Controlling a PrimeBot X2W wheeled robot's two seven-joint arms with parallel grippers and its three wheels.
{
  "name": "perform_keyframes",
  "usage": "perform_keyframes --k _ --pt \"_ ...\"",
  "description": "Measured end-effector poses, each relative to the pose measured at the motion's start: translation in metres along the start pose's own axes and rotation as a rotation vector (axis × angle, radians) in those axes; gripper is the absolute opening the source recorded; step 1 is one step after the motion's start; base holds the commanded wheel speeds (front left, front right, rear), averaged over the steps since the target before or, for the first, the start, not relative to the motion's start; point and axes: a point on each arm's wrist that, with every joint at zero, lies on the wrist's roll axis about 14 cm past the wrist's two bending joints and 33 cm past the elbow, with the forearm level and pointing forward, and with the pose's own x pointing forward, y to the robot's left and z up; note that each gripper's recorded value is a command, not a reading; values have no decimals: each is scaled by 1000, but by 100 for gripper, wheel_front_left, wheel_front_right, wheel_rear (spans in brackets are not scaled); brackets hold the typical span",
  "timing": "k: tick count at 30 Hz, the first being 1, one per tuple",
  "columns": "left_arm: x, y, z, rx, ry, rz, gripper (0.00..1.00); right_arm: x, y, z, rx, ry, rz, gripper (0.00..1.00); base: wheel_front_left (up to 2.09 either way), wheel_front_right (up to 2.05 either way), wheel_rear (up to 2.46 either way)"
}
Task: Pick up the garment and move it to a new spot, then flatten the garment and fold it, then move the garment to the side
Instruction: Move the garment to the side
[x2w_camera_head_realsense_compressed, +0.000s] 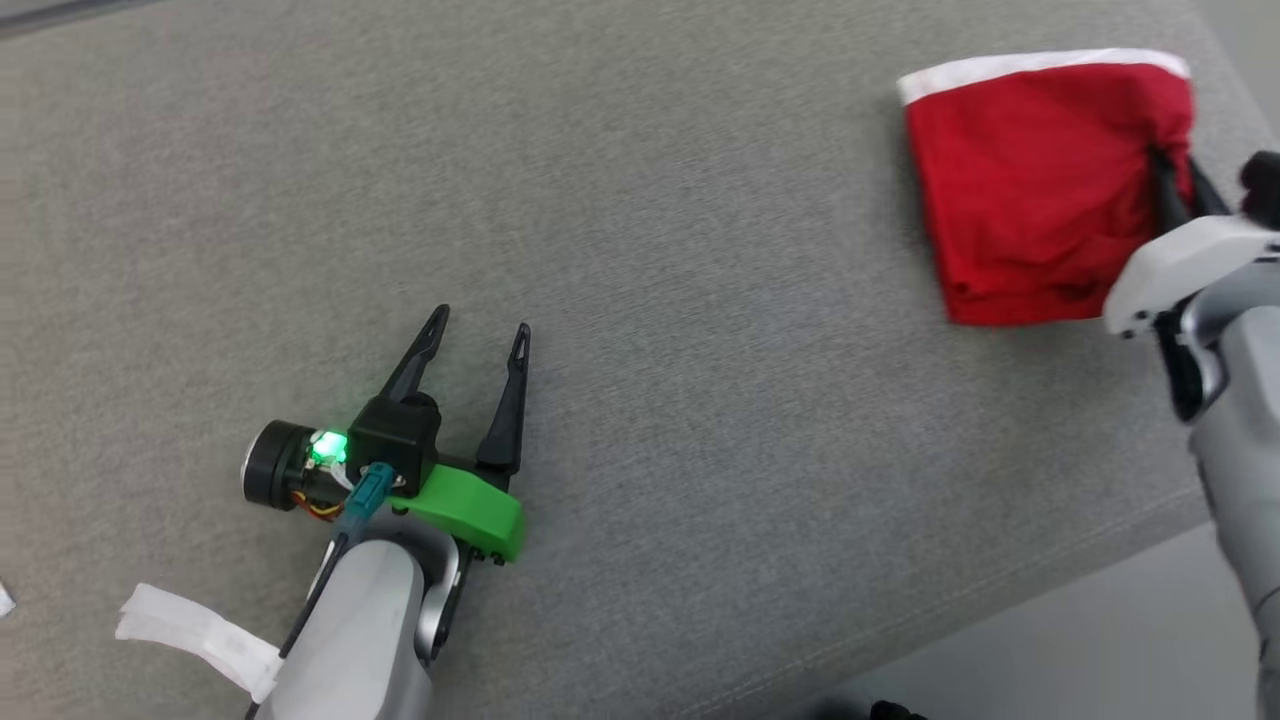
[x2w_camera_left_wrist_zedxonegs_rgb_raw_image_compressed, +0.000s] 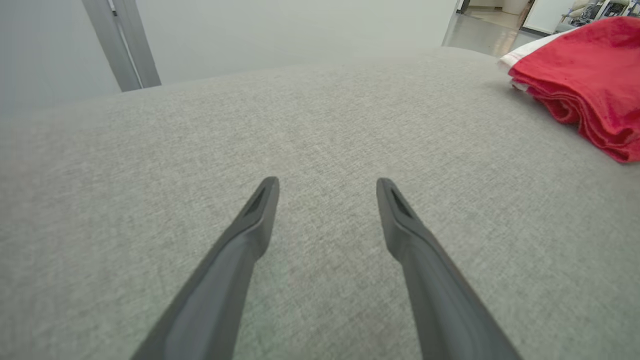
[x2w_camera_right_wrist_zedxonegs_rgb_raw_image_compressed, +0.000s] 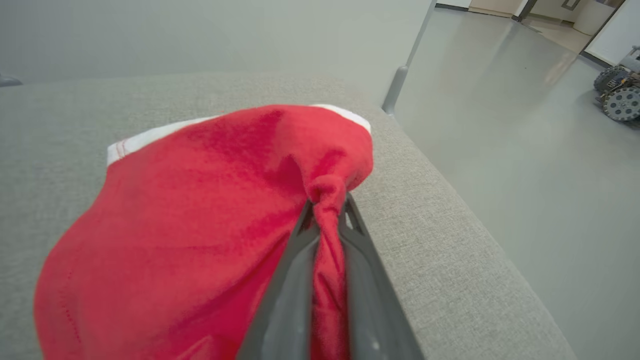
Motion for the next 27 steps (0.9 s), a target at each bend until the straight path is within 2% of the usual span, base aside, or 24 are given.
perform_keyframes --k 8,9,10,11,17,23,25,27 --pt "-20 50 -10 -5 13 132 100 36 -60 -17 -96 90 -155 0 0 0 0" --pt "-23 55 -12 -6 16 147 100 39 -65 -19 -91 94 -175 6 0 0 0" --pt "-25 60 -14 -6 20 160 100 42 -68 -20 -89 96 -192 58 0 0 0" --pt "-28 64 -17 -6 27 174 100 45 -70 -21 -76 92 -210 100 0 0 0" --pt "-39 80 -21 -7 38 224 100 60 -56 -16 -87 45 -228 100 0 0 0" --pt "-48 86 -9 -4 19 268 100 70 3 35 -55 -130 -124 100 0 0 0" --pt "-57 88 -5 -6 13 297 100 64 38 54 -14 -205 -47 100 0 0 0" --pt "-62 89 1 -6 3 317 100 53 62 54 11 -225 17 100 0 0 0"
